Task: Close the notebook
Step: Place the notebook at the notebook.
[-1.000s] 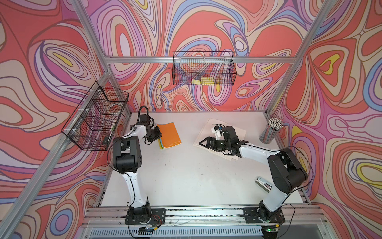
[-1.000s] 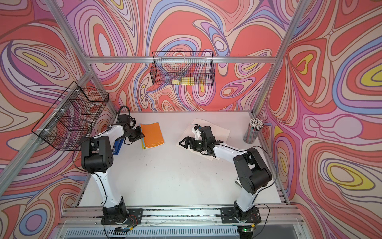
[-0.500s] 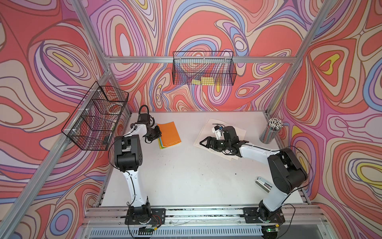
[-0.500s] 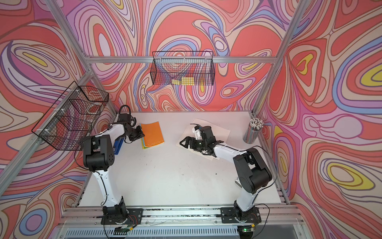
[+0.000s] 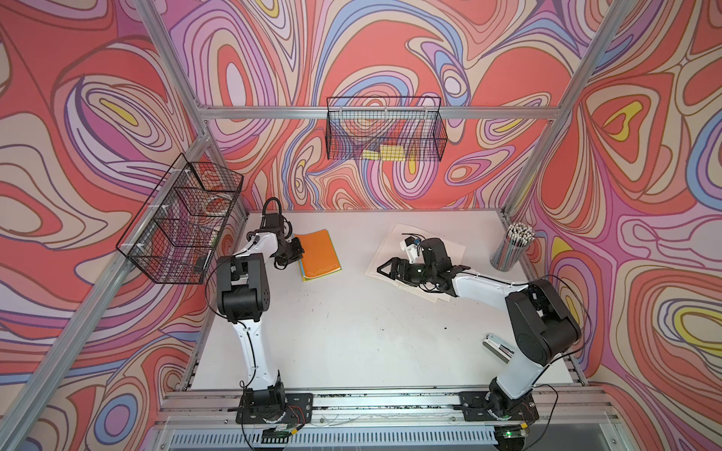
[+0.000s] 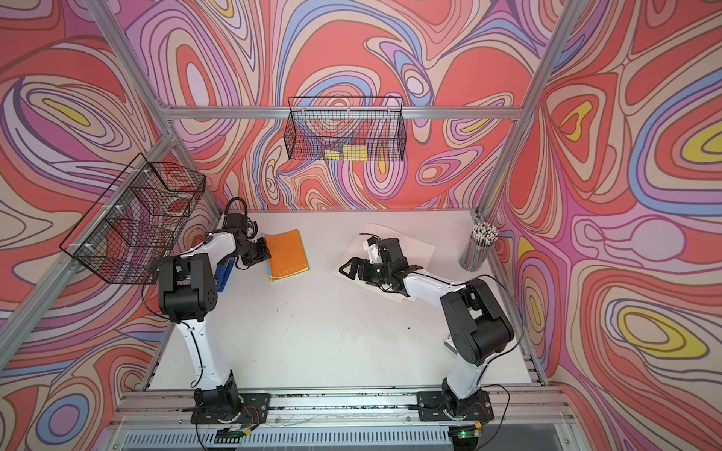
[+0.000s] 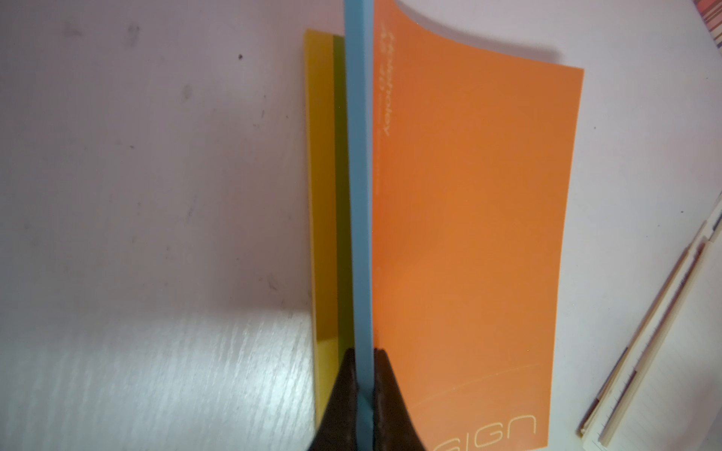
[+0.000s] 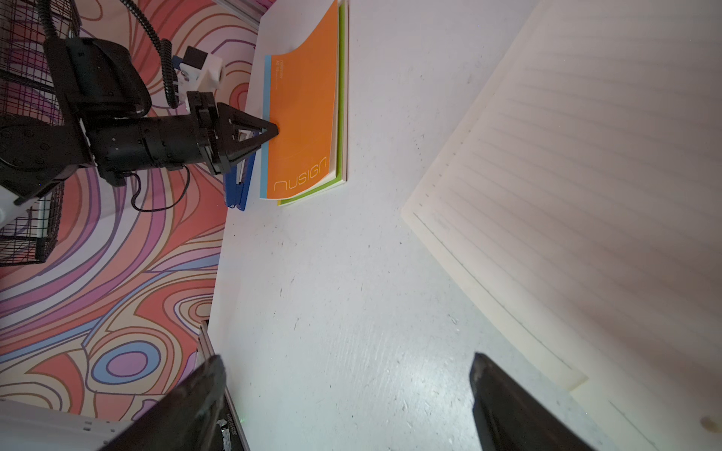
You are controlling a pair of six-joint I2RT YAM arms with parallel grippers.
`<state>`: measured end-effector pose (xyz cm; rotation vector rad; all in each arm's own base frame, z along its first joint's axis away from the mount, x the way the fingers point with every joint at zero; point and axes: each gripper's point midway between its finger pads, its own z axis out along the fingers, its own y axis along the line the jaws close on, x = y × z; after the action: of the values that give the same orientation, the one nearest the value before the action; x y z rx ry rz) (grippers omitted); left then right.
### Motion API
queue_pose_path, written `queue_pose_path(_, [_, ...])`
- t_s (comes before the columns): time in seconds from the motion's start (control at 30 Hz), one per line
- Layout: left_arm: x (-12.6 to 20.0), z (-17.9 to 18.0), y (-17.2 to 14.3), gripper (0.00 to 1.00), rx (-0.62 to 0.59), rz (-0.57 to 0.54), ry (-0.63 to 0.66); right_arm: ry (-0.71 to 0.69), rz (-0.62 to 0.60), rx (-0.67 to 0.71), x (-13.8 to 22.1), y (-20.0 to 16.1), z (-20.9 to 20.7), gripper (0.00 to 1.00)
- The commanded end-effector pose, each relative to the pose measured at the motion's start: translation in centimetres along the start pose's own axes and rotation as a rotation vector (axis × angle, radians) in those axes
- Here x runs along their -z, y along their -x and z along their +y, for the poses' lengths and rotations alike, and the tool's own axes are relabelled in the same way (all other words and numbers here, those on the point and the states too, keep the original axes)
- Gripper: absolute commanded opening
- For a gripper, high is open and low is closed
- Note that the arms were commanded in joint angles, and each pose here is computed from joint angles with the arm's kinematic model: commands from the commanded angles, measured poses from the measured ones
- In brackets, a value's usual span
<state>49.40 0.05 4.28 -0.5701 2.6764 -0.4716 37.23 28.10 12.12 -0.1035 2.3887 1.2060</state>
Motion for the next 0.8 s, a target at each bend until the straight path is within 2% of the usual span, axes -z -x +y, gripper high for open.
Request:
queue_pose_path(0.0, [-1.4,2.6,-1.5,0.11,0.004,0.062,0.093,-0.002,0.01,-0.01,-0.2,-0.6,-0.7,0.98])
queue_pose_path(0.07, [-1.3,2.6,-1.5,0.18,0.003,0.061,0.093,-0.001,0.009,-0.01,-0.2,-0.5,-0.7,0.98])
queue_pose_path(0.17, [-1.2,2.5,-1.5,0.23,0.001,0.064,0.089,0.004,0.007,-0.012,-0.2,-0.4,-0.6,0.98])
queue_pose_path(0.23, [-1.1,2.4,-1.5,0.3,-0.002,0.064,0.087,0.007,0.007,-0.009,-0.2,-0.3,-0.5,0.98])
queue_pose_path(0.77, [-0.3,1.1,-1.2,0.32,-0.014,0.037,0.053,0.014,0.001,-0.007,0.2,-0.4,-0.2,0.98])
